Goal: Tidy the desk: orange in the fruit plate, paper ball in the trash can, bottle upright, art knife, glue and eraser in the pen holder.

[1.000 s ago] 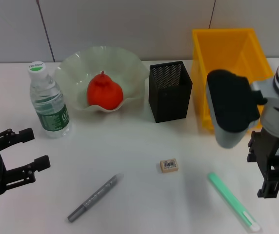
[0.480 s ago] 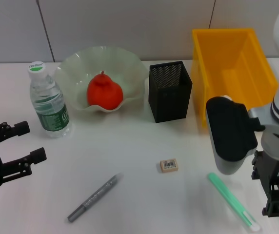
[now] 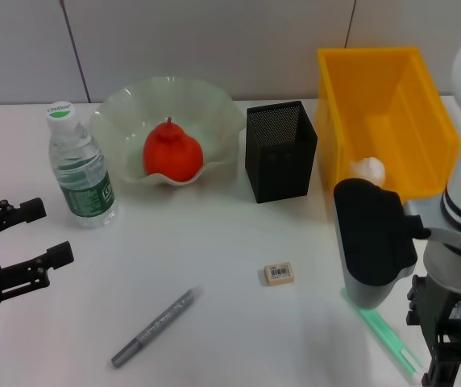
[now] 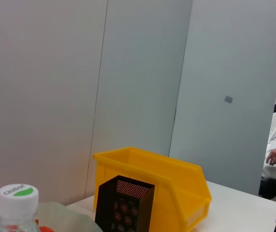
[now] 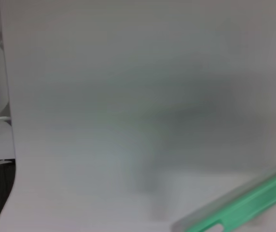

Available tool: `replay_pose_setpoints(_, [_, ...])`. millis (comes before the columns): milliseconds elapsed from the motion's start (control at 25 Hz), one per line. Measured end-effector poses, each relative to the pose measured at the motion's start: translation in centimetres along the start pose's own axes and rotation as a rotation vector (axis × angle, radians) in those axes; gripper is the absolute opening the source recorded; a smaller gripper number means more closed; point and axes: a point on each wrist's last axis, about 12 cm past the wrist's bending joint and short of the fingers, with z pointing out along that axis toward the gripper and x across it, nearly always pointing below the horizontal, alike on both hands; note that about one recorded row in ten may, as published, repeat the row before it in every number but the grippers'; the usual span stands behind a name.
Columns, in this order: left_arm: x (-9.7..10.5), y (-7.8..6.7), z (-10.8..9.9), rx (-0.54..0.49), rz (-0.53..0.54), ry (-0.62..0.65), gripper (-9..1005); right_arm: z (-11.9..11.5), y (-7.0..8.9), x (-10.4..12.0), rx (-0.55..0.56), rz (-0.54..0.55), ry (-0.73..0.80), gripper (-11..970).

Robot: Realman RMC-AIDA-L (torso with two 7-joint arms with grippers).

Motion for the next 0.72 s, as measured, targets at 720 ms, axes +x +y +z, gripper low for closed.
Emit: replay_pose_setpoints(720, [0.2, -0.1, -0.4, -0.005, 0.024, 0.013, 818, 1.3, 1.3, 0.0, -0.047, 0.119, 0.022, 841])
